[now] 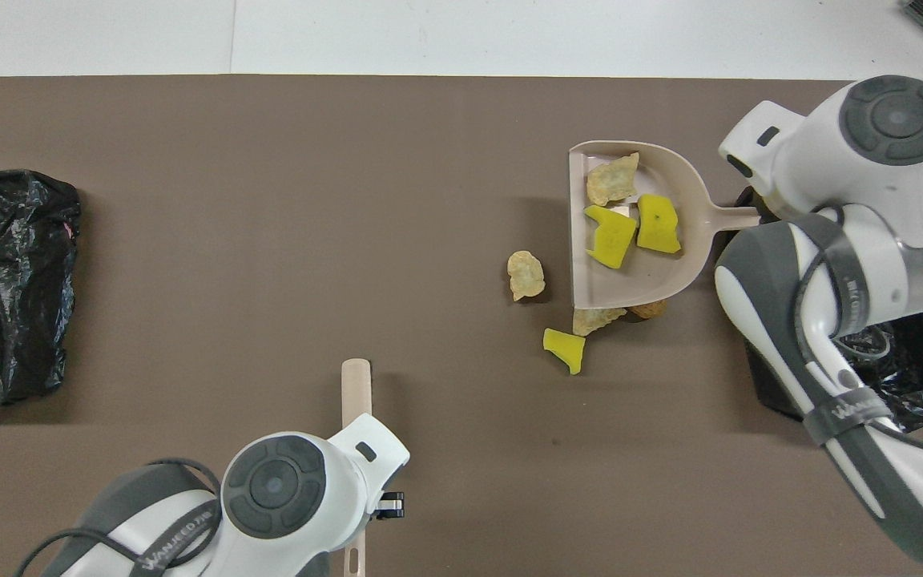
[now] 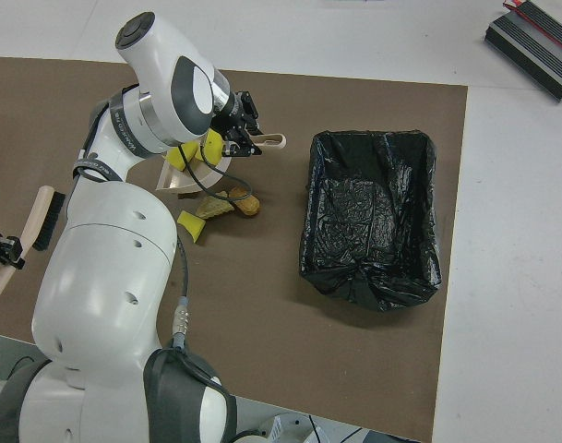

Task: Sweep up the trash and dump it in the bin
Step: 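Carry the loaded dustpan with the right gripper toward the bin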

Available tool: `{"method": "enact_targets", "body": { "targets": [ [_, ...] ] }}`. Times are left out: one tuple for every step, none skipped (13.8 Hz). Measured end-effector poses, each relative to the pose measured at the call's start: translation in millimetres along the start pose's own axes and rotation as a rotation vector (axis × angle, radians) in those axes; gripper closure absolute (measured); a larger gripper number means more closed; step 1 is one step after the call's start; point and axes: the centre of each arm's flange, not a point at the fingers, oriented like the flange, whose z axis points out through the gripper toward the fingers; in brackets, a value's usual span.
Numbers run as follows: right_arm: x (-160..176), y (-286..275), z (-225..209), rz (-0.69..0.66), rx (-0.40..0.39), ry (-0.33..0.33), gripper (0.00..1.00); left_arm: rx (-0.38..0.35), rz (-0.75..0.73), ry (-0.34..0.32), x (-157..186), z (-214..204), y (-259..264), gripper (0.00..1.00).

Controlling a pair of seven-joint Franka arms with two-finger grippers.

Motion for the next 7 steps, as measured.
{"method": "enact_targets", "body": {
  "targets": [
    [-24, 1, 1, -0.001, 0.0, -0.003, 0.68, -0.002, -0.006, 0.028, -9, 8, 9, 0.74],
    [-48, 1, 0, -0.005, -0.001, -0.006, 0.68, -0.004, -0.01, 0.056, -18, 15, 17, 0.74],
    [-71, 0, -1, -0.007, -0.003, -0.01, 0.68, -0.001, -0.014, 0.076, -27, 23, 24, 0.74],
    [-97, -3, -3, -0.003, -0.004, -0.015, 0.68, 0.006, -0.014, 0.091, -36, 30, 30, 0.74],
    [-128, -8, -4, 0.012, -0.003, -0.023, 0.68, 0.017, -0.007, 0.104, -46, 38, 35, 0.74],
    [-157, -15, -6, 0.032, 0.0, -0.041, 0.68, 0.029, -0.001, 0.111, -56, 45, 39, 0.74],
    [-185, -22, -7, 0.045, 0.002, -0.08, 0.68, 0.043, 0.003, 0.115, -64, 51, 41, 0.74]
  ]
}}
